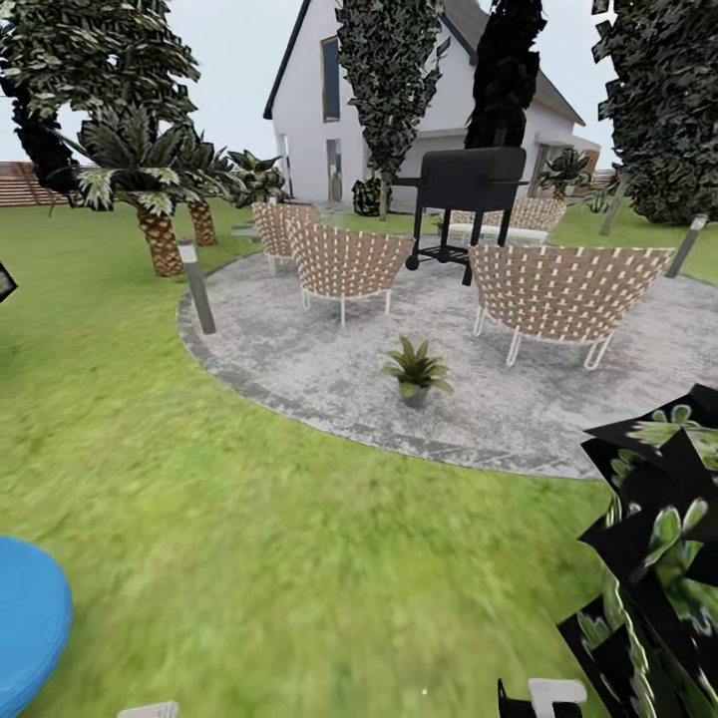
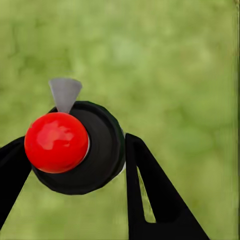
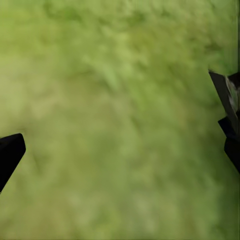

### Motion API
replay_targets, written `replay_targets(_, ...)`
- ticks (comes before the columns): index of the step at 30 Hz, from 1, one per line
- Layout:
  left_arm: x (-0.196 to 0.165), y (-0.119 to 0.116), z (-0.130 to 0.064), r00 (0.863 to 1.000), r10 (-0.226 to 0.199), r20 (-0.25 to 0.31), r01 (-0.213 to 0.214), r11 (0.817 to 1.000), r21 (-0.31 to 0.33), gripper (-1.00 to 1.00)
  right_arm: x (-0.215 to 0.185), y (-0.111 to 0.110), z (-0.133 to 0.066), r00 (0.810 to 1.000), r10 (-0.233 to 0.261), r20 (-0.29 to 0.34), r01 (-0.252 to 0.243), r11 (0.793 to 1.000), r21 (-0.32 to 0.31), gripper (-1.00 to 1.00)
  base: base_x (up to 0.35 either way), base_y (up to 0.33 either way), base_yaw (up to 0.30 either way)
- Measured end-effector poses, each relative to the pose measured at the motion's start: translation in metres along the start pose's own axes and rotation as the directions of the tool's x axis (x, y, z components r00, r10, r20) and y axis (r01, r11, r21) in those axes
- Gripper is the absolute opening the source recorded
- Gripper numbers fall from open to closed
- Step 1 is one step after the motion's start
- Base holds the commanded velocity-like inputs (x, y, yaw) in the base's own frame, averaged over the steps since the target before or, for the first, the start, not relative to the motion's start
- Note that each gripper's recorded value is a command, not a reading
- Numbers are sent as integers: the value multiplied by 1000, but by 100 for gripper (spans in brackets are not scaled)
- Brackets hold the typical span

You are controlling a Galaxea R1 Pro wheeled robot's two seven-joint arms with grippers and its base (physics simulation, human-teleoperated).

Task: Pick up the pesticide atomizer in the garden and spray insectifuge to fully cover both potted plants in the garden.

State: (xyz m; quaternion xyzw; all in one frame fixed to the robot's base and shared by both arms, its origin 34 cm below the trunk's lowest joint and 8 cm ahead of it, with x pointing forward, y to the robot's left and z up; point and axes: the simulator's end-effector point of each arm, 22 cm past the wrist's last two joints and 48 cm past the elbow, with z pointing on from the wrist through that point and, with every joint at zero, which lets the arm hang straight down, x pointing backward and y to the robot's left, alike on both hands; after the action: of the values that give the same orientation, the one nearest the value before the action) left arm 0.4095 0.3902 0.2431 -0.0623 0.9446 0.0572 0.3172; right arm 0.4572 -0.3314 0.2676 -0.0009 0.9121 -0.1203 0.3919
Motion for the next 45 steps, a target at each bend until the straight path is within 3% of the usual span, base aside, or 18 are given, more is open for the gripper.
replay_targets(7, 0, 0, 0, 1000, 0, 0, 0, 1000, 0, -100, 0, 0, 0, 1000, 0, 0, 0, 1000, 0, 100, 336, 106, -243)
replay_targets(29, 0, 0, 0, 1000, 1, 1, -1, 1000, 1, -100, 0, -1, 0, 1000, -1, 0, 1, 1000, 1, 100, 336, 104, -11)
replay_targets(45, 0, 0, 0, 1000, 0, 0, 0, 1000, 1, -100, 0, -1, 0, 1000, -1, -1, 1, 1000, 0, 100, 336, 126, -238)
